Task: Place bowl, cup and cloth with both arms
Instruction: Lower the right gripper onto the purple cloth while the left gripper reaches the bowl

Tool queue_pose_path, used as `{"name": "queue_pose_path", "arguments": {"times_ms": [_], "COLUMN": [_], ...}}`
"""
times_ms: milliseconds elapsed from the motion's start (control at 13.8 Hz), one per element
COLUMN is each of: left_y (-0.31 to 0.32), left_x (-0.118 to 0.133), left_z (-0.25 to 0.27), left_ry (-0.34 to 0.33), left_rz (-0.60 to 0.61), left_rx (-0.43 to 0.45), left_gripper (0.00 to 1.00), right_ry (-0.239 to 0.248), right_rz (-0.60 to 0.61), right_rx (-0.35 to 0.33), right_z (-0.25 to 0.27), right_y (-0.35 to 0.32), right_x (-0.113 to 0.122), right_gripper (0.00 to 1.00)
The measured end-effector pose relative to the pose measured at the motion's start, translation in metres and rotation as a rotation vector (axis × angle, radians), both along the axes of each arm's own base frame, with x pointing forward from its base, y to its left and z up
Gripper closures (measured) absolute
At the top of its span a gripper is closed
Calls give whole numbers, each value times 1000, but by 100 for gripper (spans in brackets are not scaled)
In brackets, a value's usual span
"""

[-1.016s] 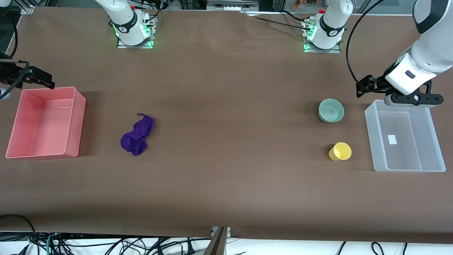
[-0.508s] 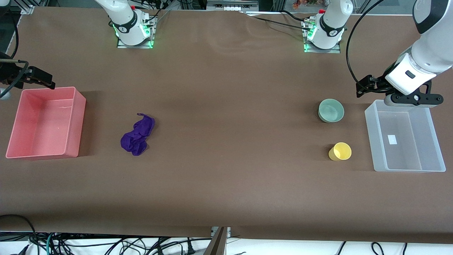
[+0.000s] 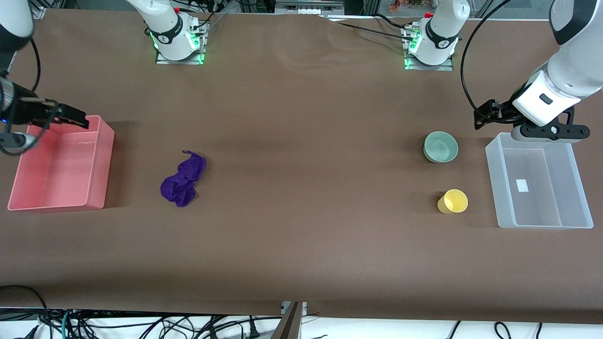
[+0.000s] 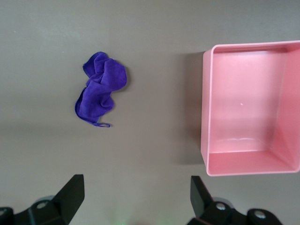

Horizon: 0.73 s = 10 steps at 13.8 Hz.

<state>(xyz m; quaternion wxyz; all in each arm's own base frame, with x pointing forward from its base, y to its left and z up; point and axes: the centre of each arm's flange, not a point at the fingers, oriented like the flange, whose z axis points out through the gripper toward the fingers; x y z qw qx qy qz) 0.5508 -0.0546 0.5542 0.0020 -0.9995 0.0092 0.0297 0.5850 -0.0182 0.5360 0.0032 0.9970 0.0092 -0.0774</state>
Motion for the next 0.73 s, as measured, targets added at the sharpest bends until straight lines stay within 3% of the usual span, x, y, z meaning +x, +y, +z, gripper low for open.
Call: {"name": "queue_pose_path", "arguments": {"times_ms": [145,363,508,725], "left_y": [0,0,-2,-11], "left_x": [0,-3,-11,-19], "left_z": [0,-2,-7,-32], "left_ry": [0,26,88,159], "left_rz": [0,-1,-6,-27], "left_rx": [0,3,9,23], "left_gripper": [0,0,0,0], "right_ry": [15,2,-5,-14], "right_rz": [13,32,34,-68], "right_rx": [3,12,32,28], "right_z": [-35,-93,-129,-194], "right_y": [7,19,39,76], "right_x": [2,4,4,5], "right_gripper": [0,0,0,0]}}
